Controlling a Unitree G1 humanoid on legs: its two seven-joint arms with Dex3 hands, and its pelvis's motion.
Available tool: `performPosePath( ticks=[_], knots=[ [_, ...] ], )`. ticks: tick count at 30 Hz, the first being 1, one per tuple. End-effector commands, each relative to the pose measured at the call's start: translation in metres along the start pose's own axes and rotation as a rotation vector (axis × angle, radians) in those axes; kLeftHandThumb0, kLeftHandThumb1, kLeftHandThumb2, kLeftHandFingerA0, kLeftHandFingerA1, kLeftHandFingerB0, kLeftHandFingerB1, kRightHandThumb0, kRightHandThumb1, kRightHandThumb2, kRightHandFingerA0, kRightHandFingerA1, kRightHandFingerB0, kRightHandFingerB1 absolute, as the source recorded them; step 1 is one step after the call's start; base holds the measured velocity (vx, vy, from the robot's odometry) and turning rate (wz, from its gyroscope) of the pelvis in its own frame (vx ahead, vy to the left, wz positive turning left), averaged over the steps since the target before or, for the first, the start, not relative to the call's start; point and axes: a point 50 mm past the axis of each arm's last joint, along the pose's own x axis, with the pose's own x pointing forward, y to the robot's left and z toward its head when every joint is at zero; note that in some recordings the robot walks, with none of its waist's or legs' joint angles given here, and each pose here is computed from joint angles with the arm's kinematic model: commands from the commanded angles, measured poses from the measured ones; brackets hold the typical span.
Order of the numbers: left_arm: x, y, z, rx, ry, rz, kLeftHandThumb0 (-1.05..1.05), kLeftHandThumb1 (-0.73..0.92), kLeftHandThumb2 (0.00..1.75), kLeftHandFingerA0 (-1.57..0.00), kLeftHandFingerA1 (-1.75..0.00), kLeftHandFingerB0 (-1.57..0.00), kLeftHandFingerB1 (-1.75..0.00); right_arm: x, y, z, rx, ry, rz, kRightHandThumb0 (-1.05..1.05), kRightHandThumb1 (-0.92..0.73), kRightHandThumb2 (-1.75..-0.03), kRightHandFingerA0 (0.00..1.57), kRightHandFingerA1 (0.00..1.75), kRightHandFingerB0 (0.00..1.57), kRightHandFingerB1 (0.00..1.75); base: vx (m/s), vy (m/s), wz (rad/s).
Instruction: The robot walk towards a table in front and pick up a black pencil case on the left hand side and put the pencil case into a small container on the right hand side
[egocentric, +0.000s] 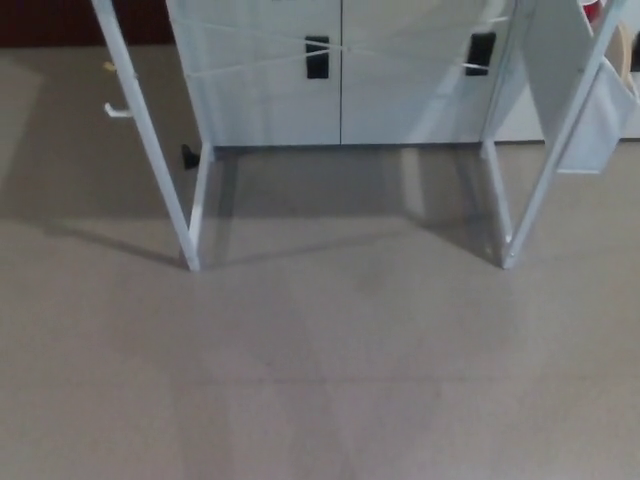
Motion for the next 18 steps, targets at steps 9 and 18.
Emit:
performPosePath(
  ticks=[9, 18],
  knots=[
    [-0.0003, 0.0047, 0.0040, 0.060, -0.018, 0.005, -0.28, 0.58, 0.57, -0.41, -0.40, -0.23, -0.29, -0.0025, -0.0010, -0.0027, -0.018, 0.010, -0.008, -0.35, -0.56, -0.60, 0.54, 0.46, 0.23, 0.32, 0.34, 0.211, -0.23],
    [0.0011, 0.0052, 0.0049, 0.060, -0.012, 0.012, -0.28, 0.57, 0.57, -0.41, -0.39, -0.25, -0.30, -0.0025, -0.0002, -0.0019, -0.044, -0.001, -0.007, -0.35, -0.56, -0.60, 0.58, 0.47, 0.24, 0.34, 0.31, 0.007, 0.11]
  ],
)
